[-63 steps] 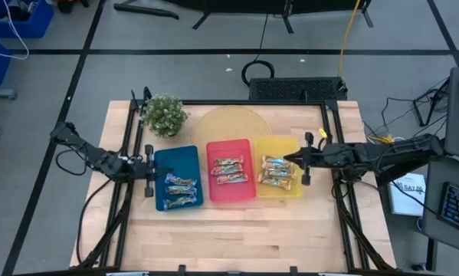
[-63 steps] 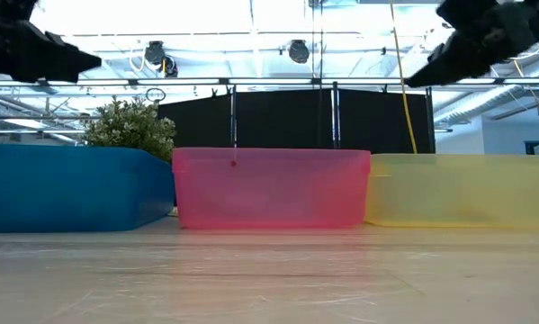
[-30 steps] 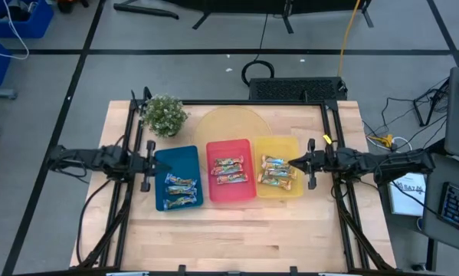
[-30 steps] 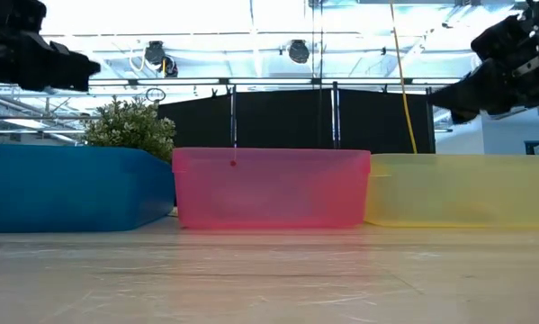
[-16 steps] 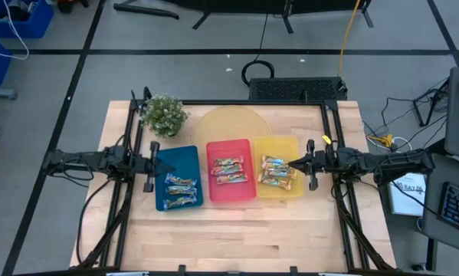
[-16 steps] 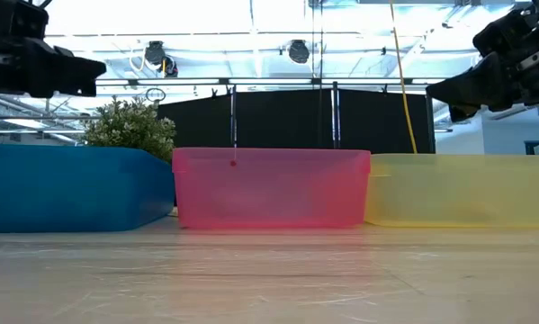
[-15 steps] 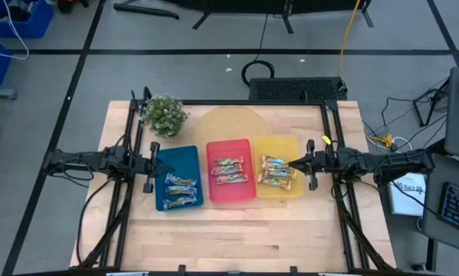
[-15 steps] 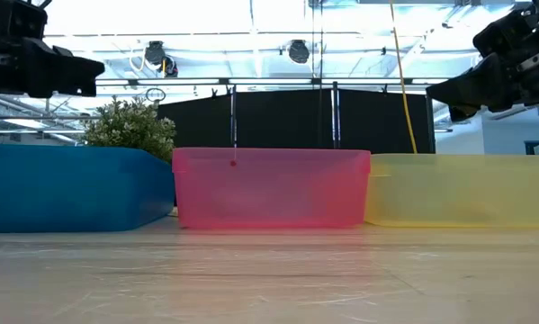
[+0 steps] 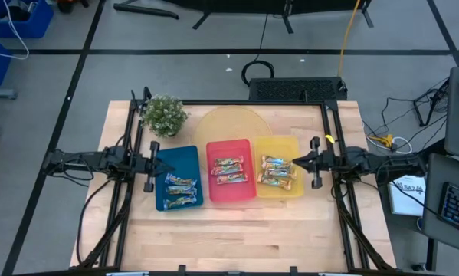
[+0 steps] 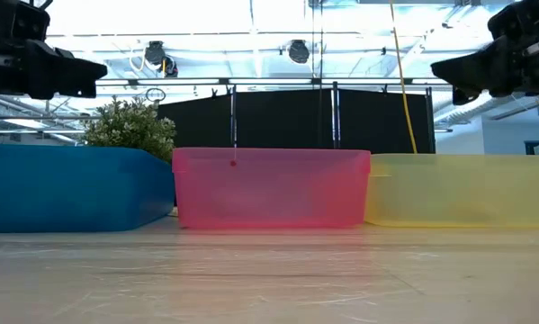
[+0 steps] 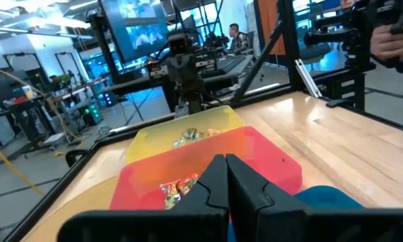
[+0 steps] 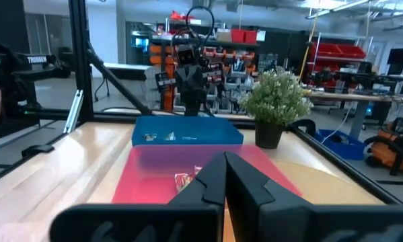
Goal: Pick and place Granola Bars by type
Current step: Return to Home Position
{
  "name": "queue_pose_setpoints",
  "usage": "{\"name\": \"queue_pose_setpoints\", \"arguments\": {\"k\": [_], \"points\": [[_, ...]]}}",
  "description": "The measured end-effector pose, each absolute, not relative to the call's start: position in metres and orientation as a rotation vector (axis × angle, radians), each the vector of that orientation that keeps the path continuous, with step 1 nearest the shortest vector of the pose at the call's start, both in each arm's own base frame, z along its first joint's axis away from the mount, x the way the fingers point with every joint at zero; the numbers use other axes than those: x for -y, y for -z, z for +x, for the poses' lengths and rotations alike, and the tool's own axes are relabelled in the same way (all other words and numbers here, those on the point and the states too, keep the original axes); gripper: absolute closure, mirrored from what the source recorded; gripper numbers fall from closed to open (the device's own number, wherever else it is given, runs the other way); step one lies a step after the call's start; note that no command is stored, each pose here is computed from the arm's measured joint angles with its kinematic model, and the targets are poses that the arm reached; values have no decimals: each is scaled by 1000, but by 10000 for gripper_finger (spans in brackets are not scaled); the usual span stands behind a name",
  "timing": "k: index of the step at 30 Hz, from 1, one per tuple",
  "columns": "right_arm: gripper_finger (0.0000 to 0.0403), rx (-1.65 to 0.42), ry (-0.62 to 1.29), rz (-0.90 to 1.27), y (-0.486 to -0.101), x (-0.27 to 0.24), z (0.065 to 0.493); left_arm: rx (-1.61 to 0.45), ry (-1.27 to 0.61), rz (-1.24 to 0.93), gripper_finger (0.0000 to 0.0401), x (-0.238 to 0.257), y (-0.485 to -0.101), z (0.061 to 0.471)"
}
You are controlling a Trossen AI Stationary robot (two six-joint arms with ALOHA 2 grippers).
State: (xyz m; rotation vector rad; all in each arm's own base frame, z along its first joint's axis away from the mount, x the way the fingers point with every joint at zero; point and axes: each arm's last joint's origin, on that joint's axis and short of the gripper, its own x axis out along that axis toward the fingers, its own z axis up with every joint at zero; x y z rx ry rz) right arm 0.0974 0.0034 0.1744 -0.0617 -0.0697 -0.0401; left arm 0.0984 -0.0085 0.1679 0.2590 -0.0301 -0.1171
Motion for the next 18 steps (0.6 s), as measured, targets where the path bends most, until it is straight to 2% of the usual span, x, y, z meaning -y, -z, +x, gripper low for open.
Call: {"name": "queue_pose_setpoints", "arguments": {"k": [18], "points": [[403,101,42,-59,-177,-3,96,28,120,238,396,9,-168,98]]}}
